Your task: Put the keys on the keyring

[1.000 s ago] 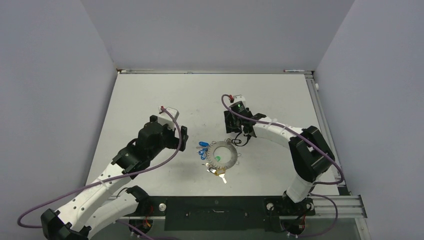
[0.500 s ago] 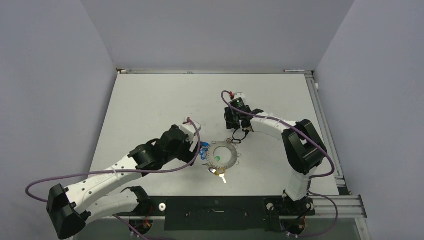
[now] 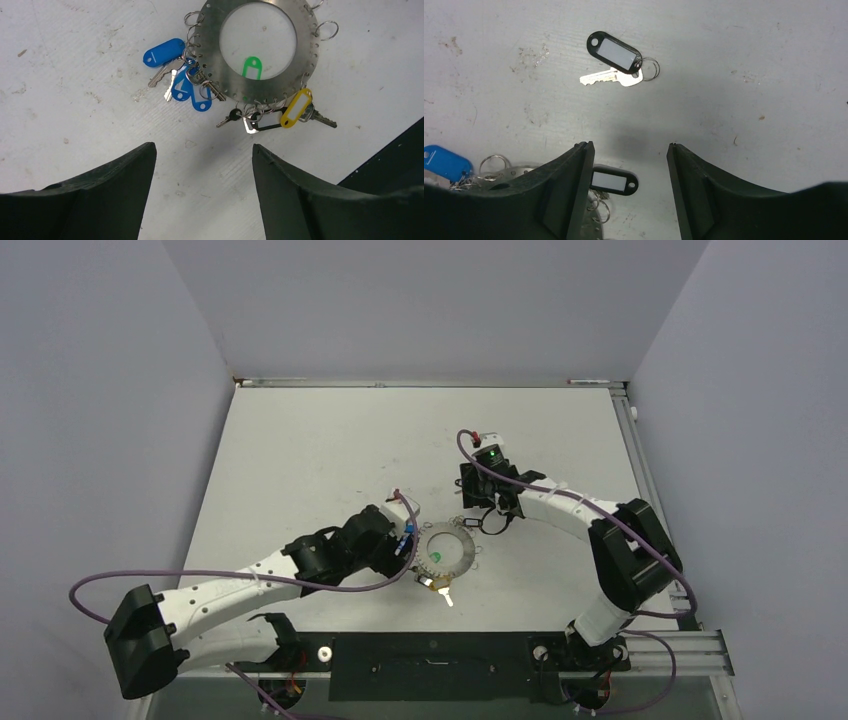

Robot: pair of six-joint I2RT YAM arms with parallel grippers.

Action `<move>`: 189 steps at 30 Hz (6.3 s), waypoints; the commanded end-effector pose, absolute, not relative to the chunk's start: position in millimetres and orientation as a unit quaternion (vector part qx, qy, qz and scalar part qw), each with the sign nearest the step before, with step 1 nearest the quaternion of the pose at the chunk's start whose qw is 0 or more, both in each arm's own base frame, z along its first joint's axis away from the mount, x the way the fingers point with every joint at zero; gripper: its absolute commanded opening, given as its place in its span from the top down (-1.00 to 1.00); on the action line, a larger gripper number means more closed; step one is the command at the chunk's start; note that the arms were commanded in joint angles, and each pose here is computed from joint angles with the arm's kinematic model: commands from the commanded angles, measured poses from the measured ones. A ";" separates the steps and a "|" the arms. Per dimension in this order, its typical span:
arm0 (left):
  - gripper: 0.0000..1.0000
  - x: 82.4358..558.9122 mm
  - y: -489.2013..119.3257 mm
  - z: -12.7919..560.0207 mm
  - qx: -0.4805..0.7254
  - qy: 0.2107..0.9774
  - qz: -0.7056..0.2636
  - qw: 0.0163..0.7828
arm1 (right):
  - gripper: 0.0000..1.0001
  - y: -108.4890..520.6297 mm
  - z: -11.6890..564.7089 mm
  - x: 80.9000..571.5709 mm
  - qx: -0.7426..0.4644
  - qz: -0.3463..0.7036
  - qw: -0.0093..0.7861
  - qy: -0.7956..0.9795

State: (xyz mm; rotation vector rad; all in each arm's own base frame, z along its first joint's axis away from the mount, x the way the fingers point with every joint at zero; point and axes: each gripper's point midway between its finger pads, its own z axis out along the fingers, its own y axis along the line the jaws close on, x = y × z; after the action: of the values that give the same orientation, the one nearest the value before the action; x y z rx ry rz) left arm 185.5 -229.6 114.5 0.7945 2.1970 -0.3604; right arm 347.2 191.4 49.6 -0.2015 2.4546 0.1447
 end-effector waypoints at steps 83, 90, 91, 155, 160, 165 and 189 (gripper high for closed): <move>0.44 214.9 -273.9 29.9 0.202 0.883 -0.302 0.298 | -0.13 208.0 77.5 307.8 -0.115 0.143 0.330 0.926; 0.66 216.9 -272.4 24.5 0.204 0.885 -0.288 0.303 | -0.13 208.5 77.6 306.7 -0.117 0.142 0.328 0.926; 0.70 217.4 -271.7 23.4 0.203 0.886 -0.285 0.304 | -0.13 208.5 77.8 306.7 -0.117 0.142 0.329 0.926; 1.00 183.7 -255.6 184.4 0.242 0.624 -0.370 0.644 | -0.13 290.2 252.9 191.3 -0.357 0.455 0.547 0.606; 1.00 177.8 -255.6 198.7 0.243 0.609 -0.380 0.653 | -0.12 298.2 262.1 169.1 -0.390 0.469 0.563 0.558; 1.00 171.9 -255.4 216.2 0.244 0.592 -0.390 0.662 | -0.12 301.3 268.6 153.5 -0.411 0.485 0.568 0.523; 1.00 114.8 -244.4 333.2 0.285 0.448 -0.477 0.700 | 0.01 310.9 337.7 94.9 -0.471 0.594 0.537 0.370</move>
State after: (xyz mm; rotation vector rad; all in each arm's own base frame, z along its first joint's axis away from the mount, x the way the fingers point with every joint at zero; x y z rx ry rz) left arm 133.3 -250.8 275.9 0.6376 1.1716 -1.0002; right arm 108.8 309.4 296.2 -1.0855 1.0716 1.3883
